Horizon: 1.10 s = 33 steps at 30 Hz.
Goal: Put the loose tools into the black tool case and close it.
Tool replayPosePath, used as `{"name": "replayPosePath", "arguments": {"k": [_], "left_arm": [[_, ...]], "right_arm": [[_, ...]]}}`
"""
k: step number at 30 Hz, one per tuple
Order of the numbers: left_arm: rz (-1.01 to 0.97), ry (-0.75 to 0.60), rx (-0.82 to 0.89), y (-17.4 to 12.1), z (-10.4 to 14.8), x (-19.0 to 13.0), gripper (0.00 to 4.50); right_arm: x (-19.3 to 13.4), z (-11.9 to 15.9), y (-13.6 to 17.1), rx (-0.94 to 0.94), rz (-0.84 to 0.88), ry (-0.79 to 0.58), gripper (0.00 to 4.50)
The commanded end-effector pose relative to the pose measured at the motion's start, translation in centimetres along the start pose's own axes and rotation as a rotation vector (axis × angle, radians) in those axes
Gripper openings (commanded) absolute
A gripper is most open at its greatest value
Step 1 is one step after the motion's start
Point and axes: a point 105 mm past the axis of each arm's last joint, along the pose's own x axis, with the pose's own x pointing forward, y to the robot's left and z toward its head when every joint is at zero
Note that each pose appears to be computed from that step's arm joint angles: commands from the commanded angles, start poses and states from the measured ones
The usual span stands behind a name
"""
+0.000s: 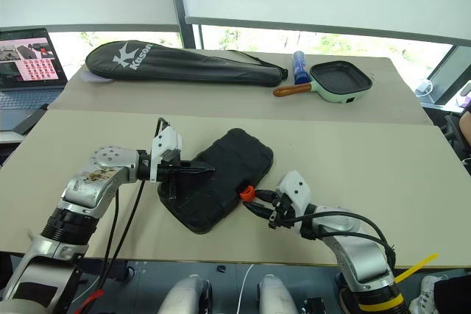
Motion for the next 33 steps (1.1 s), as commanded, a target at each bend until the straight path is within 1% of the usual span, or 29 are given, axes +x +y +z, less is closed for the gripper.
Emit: {"name": "replayPosePath", "arguments": {"k": [1,3,5,6,7,9,11,13,14,16,18,21,22,25,26,33], "left_arm": [[-0.043,0.124,-0.108,-1.3,-3.9,0.9,0.00],[-0.044,0.124,-0.109,-1.4,-3.9,0.9,0.00],[-0.045,0.124,-0.110,-1.5,-3.9,0.9,0.00],[-0.044,0.123,-0.111,-1.5,-3.9,0.9,0.00],[-0.044,0.123,-0.111,-1.5,-3.9,0.9,0.00],[-0.044,0.123,-0.112,-1.6,-3.9,0.8,0.00],[-0.043,0.124,-0.113,-1.6,-3.9,0.8,0.00],[-0.043,0.124,-0.114,-1.6,-4.0,0.8,0.00],[-0.042,0.124,-0.114,-1.6,-4.0,0.8,0.00],[-0.041,0.124,-0.115,-1.6,-4.0,0.8,0.00],[-0.041,0.126,-0.115,-1.6,-4.0,0.8,0.00],[-0.042,0.127,-0.116,-1.7,-3.9,0.8,0.00],[-0.042,0.127,-0.116,-1.8,-4.0,0.8,0.00],[-0.044,0.131,-0.119,-1.9,-4.1,0.7,0.00],[-0.045,0.133,-0.119,-1.9,-4.1,0.7,0.00],[-0.045,0.141,-0.118,-1.6,-4.1,0.9,0.00]], "right_arm": [[0.8,1.8,-0.4,-0.039,-0.016,-0.054,1.19],[1.1,1.7,-0.1,-0.007,-0.003,-0.048,1.19],[1.0,1.3,0.6,0.010,0.045,-0.029,2.18],[0.9,1.3,0.9,0.006,0.058,-0.026,2.29],[0.8,1.3,0.8,-0.007,0.047,-0.023,2.51],[0.3,1.3,-0.1,-0.030,-0.004,-0.024,3.37],[-0.5,1.1,-0.8,-0.043,-0.034,-0.016,3.96],[-1.2,0.9,-1.1,-0.043,-0.040,-0.004,3.96],[-1.5,0.7,-1.2,-0.051,-0.038,0.005,3.79],[-1.9,0.3,-1.0,-0.074,-0.018,0.030,3.24],[-1.8,0.0,-0.7,-0.092,0.006,0.047,2.53],[-1.2,0.2,-0.3,-0.106,0.025,0.035,1.55],[-1.0,0.3,-0.3,-0.112,0.031,0.030,1.15],[-0.1,0.5,-0.1,-0.120,0.042,0.015,0.23],[0.1,0.6,-0.1,-0.123,0.044,0.012,0.08],[1.3,1.1,-0.2,-0.134,0.048,-0.018,0.08]]}}
